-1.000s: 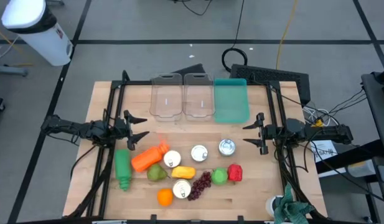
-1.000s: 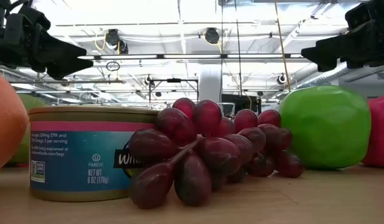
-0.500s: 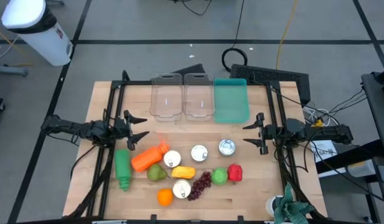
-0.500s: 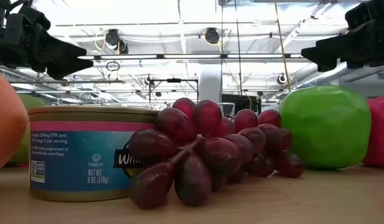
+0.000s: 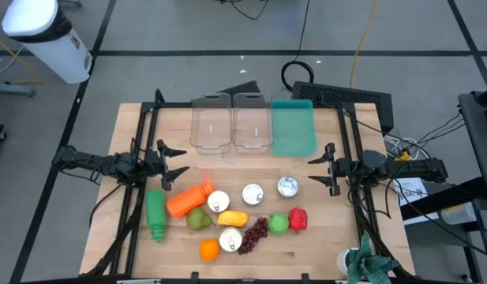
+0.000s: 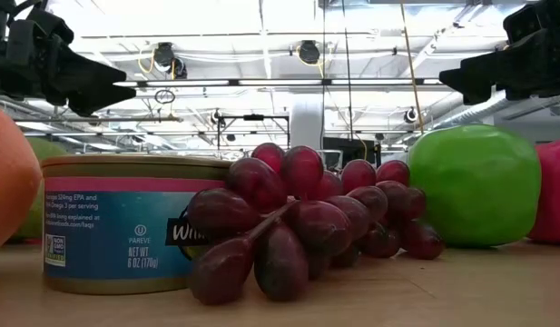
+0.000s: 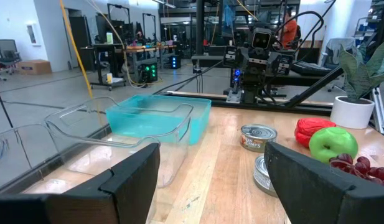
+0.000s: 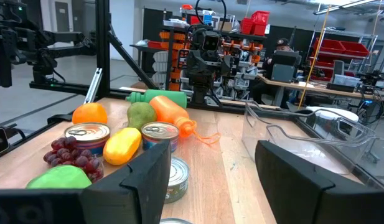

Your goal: Pick & Place Food Item

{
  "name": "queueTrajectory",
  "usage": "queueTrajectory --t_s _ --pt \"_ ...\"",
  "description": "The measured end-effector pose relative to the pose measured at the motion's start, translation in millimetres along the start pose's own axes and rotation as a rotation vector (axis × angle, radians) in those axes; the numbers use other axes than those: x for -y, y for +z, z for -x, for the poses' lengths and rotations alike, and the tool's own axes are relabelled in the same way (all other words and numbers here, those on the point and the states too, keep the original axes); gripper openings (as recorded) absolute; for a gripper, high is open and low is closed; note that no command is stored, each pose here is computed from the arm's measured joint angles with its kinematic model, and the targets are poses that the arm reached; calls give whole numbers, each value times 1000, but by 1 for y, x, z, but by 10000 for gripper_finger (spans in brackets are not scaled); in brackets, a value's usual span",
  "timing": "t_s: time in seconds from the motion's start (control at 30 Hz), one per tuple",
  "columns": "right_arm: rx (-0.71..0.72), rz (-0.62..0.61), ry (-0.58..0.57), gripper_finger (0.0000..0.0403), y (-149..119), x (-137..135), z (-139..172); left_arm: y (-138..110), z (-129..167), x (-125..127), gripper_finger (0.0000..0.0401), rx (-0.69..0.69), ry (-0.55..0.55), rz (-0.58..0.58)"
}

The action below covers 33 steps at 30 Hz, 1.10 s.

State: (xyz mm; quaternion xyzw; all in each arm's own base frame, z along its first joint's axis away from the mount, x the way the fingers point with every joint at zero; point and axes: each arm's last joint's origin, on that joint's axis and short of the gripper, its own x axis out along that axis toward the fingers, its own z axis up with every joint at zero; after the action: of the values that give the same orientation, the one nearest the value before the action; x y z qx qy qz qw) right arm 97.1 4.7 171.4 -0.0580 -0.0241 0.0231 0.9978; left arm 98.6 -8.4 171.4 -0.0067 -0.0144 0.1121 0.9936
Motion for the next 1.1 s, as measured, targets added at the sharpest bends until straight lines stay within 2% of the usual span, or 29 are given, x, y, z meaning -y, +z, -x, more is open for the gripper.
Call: queueTrajectory --t_s 0.17,0.37,0.47,0.6,0.7,0.77,0.83,1.03,1.1 --pt "0 0 0 219 0 0 0 1 0 0 294 15 13 20" --pt "0 0 0 219 0 0 0 12 1 1 294 110 -45 328" --pt "0 0 0 219 0 0 0 18 2 -1 294 176 -27 437" --pt "0 0 0 219 0 0 0 16 1 -1 294 155 -17 500" --pt "-1 0 0 219 0 0 0 12 1 1 294 104 -71 529" --pt "0 0 0 219 0 0 0 16 1 2 294 63 -116 618" --pt "0 0 0 219 0 0 0 24 2 3 294 -11 -108 676" --pt "0 0 0 219 0 0 0 57 5 2 294 -475 82 771" --pt "0 0 0 219 0 0 0 69 -1 8 294 -650 110 811"
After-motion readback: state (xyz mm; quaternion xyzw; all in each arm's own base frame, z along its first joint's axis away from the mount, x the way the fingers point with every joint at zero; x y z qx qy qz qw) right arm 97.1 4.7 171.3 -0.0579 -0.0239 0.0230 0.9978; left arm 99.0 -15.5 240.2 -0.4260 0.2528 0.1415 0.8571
